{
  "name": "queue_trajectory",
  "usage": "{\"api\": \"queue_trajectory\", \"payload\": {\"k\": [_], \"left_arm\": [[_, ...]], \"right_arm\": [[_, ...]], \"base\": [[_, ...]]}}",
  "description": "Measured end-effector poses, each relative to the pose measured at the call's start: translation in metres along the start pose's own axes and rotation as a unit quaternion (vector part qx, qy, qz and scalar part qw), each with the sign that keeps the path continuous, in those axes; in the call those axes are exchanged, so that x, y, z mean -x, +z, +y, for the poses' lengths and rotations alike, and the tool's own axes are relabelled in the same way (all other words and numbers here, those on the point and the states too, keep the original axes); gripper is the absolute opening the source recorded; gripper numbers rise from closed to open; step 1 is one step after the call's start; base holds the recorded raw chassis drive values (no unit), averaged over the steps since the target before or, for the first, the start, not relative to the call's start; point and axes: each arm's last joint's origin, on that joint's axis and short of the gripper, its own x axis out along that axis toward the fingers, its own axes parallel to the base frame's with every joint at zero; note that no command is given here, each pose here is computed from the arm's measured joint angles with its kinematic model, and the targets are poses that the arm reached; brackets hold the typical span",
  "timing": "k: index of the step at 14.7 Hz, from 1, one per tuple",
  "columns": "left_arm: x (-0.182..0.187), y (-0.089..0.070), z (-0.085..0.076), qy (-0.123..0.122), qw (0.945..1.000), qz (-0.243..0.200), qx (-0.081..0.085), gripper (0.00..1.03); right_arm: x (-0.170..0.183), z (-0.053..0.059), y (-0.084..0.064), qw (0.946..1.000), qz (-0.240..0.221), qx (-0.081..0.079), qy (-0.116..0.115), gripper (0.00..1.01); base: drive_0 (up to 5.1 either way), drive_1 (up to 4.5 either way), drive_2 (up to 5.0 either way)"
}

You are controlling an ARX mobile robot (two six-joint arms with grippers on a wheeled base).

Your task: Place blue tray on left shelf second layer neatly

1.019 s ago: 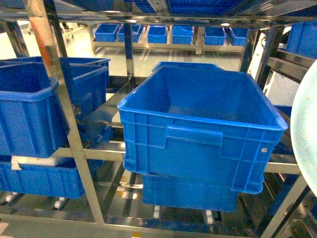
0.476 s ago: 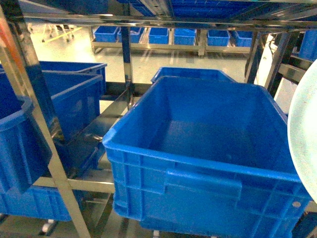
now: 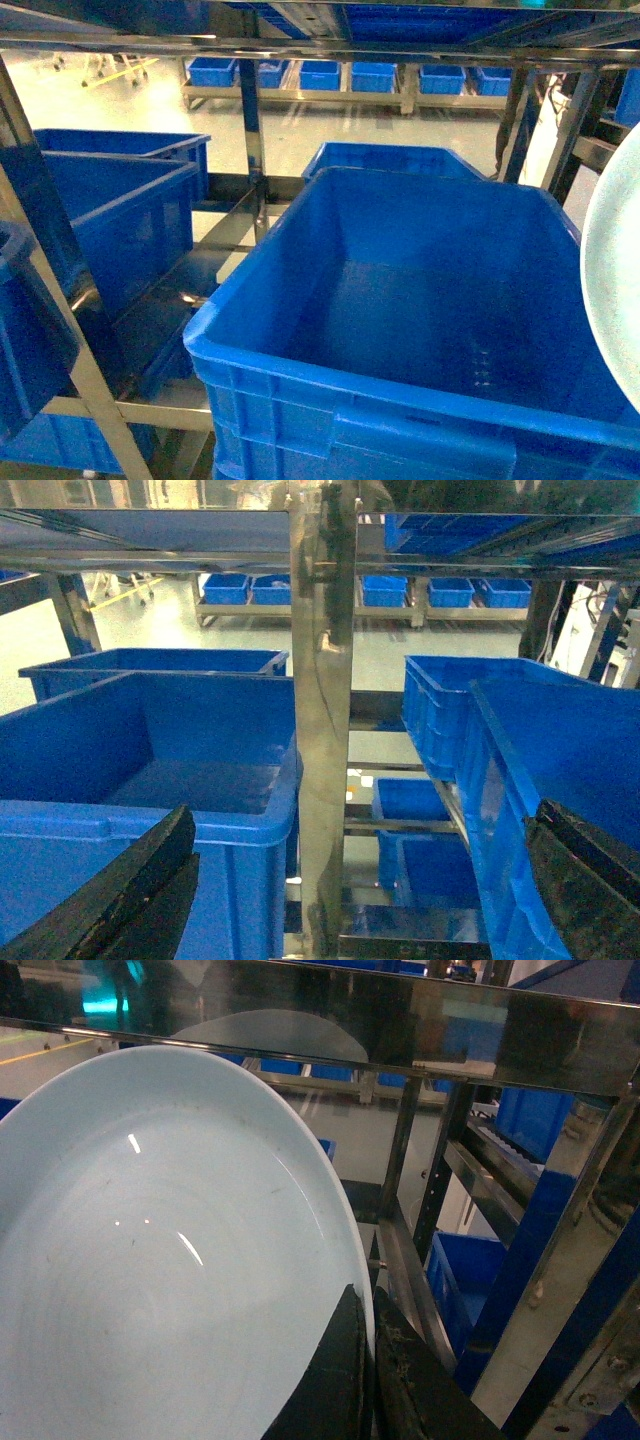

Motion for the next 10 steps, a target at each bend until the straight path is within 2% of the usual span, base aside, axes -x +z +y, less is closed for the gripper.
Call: {"api": "queue_trajectory", "payload": {"k": [10], "left_arm": [[0.0, 0.0, 0.0, 0.0, 1.0, 0.0, 0.0, 0.98]], "right_arm": [[0.0, 0.0, 0.0, 1.0, 0.0, 0.0, 0.0, 0.02]], "base": [[0.0, 0.0, 0.0]]}}
